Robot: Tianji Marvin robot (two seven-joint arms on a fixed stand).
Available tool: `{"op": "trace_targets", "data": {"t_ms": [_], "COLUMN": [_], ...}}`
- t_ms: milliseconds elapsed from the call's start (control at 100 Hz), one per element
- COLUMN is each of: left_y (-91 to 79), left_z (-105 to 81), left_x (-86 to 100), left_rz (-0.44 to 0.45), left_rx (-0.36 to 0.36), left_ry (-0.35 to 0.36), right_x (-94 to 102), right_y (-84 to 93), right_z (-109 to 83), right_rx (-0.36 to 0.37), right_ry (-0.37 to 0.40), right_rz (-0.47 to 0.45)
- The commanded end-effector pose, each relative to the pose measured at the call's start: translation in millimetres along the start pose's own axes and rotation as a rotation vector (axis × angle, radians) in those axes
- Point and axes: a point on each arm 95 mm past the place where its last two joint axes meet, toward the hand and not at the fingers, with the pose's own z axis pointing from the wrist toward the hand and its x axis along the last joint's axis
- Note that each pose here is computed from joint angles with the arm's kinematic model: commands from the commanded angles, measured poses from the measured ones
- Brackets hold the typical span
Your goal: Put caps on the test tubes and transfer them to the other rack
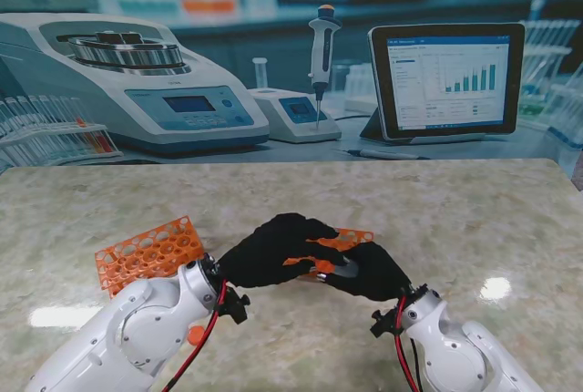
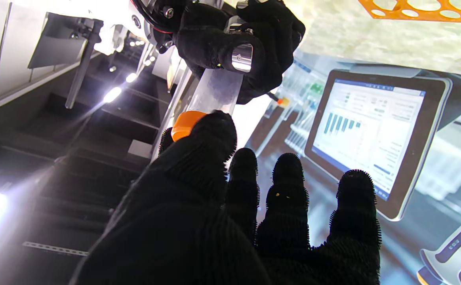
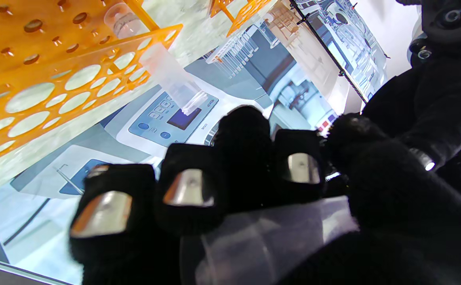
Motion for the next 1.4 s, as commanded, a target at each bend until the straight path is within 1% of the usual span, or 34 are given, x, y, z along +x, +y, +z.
{"op": "trace_targets", "data": {"t_ms": [0,410,830,1070,1390], "left_y": [-3.0,-7.7,-7.3,-8.5,-11.1], "left_z": [-1.1,-5.0,1.6,3.3,3.4], "left_x": [2.6,4.6,7.8,9.9,9.5], "left_rz": [0.011,0.029,-0.009,-0.034,-0.028], "left_rx": [-0.009,-0.021,-0.009,-0.003,0.014], "left_ry": [0.008,0.010,0.019,0.008,-0.012], "right_x": [1.9,1.4,1.0,0.9,0.8], "right_y": [-4.5,-4.2,-2.7,-2.7,-2.7], "right_z": [-1.3,-1.0,-2.3,-2.3,-2.2], "right_rx": [0.007,0.007,0.002,0.002,0.001], "right_ry": [-0.001,-0.003,-0.004,-0.003,-0.003], "right_rz": [0.011,0.012,0.010,0.009,0.009]}}
